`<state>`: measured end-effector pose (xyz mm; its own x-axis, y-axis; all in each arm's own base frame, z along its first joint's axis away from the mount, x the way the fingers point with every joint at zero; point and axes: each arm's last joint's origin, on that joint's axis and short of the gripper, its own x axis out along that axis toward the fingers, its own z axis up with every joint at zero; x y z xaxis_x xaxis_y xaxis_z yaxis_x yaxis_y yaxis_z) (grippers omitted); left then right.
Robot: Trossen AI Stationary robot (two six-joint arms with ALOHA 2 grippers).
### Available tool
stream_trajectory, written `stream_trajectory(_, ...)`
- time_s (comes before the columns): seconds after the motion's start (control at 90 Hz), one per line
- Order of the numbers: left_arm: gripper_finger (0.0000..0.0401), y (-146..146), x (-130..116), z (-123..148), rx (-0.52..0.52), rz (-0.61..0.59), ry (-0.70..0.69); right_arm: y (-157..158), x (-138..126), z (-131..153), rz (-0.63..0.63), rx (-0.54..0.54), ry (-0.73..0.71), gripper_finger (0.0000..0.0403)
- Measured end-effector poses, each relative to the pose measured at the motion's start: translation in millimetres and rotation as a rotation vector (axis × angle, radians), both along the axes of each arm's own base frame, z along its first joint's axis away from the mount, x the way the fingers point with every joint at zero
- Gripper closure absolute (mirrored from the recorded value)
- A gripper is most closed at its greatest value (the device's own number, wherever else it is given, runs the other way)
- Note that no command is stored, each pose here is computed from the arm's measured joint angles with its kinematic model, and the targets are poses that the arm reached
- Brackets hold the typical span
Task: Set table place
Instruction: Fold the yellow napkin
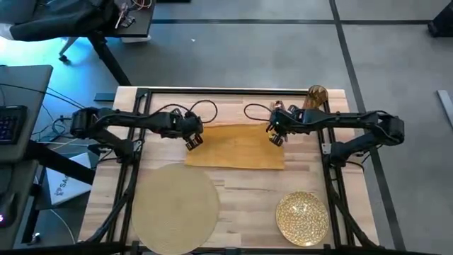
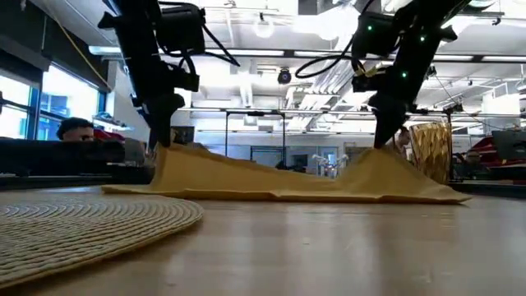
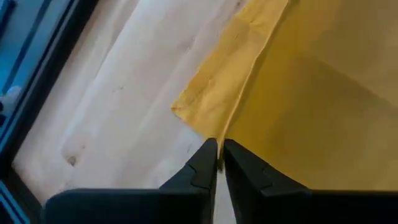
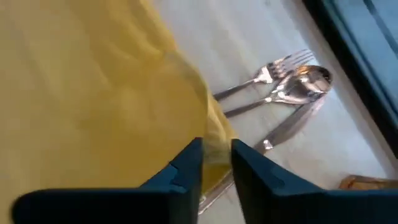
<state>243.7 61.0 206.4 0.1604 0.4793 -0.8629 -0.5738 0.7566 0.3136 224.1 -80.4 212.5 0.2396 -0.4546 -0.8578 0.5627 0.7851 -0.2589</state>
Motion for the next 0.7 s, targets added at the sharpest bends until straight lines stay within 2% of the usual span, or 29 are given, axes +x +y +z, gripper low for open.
stream_trajectory(0.2, 0.0312, 5, -12, 18, 0.012, 0.049, 0.007, 0, -4, 24, 0.060, -0.041, 0.066, 0.0238)
stream_trajectory(0.278, 0.0295, 4, -13, 27, -0.034, 0.072, -0.053, 4, -6, 30, 0.135, 0.064, 0.033, 0.0226)
stream_trajectory(0.356, 0.0288, -1, -10, 29, -0.188, 0.072, -0.141, 11, -8, 25, 0.256, 0.247, -0.031, 0.0225)
stream_trajectory(0.433, 0.0290, -7, -3, 22, -0.360, 0.050, -0.237, 19, -11, 9, 0.333, 0.397, -0.044, 0.0237)
stream_trajectory(0.511, 0.0303, -16, 4, 5, -0.475, 0.031, -0.283, 27, -15, -9, 0.341, 0.444, -0.029, 0.0263)
stream_trajectory(0.7, 0.0349, -25, 14, -38, -0.523, 0.047, -0.258, 45, -19, -36, 0.323, 0.464, 0.005, 0.0360)
